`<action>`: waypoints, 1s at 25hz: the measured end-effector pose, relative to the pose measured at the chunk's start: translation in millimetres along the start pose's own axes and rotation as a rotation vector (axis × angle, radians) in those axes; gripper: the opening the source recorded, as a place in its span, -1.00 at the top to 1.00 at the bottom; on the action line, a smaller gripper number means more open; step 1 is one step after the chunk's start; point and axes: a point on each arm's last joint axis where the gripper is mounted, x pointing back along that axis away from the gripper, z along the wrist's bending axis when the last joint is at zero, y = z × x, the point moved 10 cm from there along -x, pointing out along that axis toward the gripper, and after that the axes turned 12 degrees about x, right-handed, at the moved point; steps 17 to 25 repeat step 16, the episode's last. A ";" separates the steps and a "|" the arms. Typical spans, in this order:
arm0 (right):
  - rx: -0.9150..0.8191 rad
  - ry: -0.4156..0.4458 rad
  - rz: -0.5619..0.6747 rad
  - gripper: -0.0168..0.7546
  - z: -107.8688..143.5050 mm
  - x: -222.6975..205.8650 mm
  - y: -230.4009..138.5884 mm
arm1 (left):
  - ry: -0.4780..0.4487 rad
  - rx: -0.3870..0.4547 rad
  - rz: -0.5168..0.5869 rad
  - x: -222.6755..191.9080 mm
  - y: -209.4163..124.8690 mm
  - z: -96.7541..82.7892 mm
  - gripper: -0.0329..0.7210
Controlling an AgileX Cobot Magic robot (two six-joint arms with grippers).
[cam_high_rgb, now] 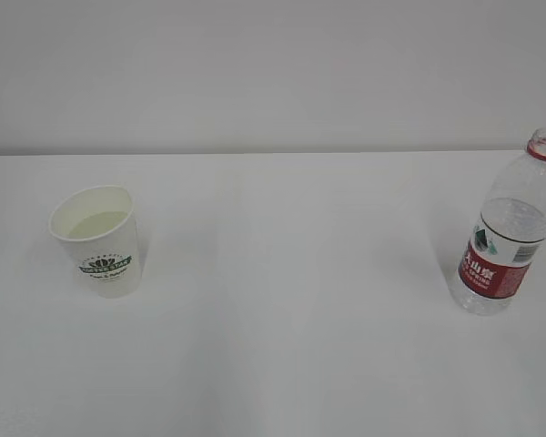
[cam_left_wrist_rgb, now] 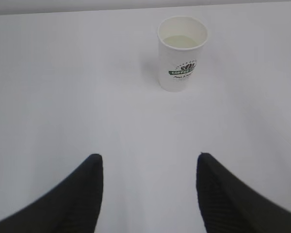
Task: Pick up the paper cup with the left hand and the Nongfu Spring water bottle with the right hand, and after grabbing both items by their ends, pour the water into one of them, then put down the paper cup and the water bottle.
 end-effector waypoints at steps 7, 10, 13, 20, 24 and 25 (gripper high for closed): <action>0.000 0.000 0.000 -0.57 0.0 0.0 0.0 | -0.001 0.000 -0.002 0.0 0.4 -0.1 -0.26; 0.000 0.000 0.000 -0.57 0.0 0.0 0.0 | -0.001 0.000 -0.002 0.0 0.4 -0.1 -0.26; 0.000 0.000 0.000 -0.57 0.0 0.0 0.0 | -0.001 0.000 -0.002 0.0 0.4 -0.1 -0.26; 0.000 0.000 0.000 -0.56 0.0 0.0 0.0 | -0.001 0.000 -0.002 0.0 0.4 -0.1 -0.26; 0.000 0.000 0.000 -0.56 0.0 0.0 0.0 | -0.001 0.000 -0.002 0.0 0.4 -0.1 -0.26; 0.000 0.000 0.000 -0.56 0.0 0.0 0.0 | -0.001 0.000 -0.002 0.0 0.4 -0.1 -0.26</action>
